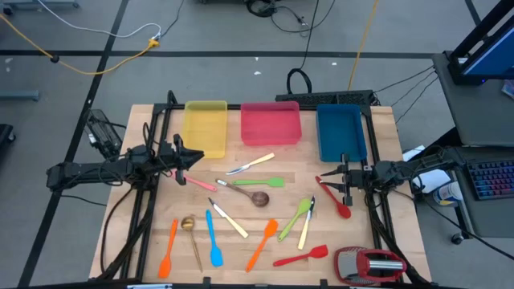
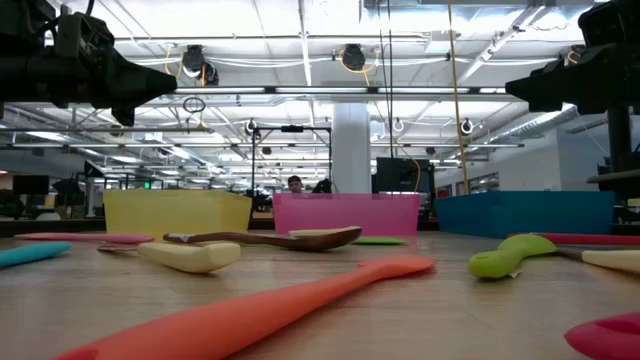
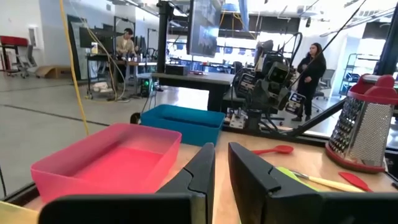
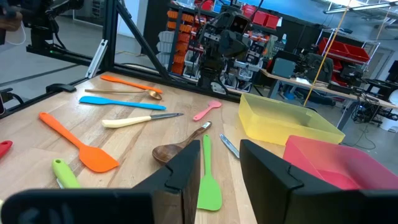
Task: Pick & Place Kitchen Items
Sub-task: Put the wooden serving spoon into the yellow bin
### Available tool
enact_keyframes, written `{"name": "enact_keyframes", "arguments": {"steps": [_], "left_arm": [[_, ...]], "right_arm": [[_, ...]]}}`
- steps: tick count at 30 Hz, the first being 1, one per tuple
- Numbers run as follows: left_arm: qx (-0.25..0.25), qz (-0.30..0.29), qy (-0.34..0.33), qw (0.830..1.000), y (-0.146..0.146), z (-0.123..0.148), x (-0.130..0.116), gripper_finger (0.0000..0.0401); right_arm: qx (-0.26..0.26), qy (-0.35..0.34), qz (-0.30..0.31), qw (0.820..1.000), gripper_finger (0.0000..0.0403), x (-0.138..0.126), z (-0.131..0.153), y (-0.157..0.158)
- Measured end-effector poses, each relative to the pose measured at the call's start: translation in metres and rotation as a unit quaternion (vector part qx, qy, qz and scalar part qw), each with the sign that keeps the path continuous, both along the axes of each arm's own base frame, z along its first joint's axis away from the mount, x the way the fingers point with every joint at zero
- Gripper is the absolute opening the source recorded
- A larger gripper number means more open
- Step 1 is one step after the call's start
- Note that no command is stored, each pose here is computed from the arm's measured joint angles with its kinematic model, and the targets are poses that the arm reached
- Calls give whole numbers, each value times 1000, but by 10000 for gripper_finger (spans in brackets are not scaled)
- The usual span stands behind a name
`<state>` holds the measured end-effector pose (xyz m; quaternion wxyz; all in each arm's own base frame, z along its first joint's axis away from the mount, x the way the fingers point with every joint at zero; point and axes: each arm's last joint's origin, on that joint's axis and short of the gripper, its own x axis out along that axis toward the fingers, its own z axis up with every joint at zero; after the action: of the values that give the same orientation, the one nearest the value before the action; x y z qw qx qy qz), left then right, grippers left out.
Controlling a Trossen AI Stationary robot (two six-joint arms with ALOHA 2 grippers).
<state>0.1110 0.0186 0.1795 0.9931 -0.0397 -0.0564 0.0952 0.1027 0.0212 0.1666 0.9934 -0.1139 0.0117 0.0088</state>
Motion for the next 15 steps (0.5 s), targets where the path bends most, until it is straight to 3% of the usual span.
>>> {"name": "enact_keyframes", "arguments": {"steps": [4,8,15], "left_arm": [[4,-1,5,1000,0,-1,0,47],[23,-41,10,999,-2,-1,1,47],[-24,-115,-1,993,-6,0,1,47]], "right_arm": [[0,0,0,1000,105,0,0,0],[0,0,0,1000,105,0,0,0],[0,0,0,1000,105,0,0,0]]}}
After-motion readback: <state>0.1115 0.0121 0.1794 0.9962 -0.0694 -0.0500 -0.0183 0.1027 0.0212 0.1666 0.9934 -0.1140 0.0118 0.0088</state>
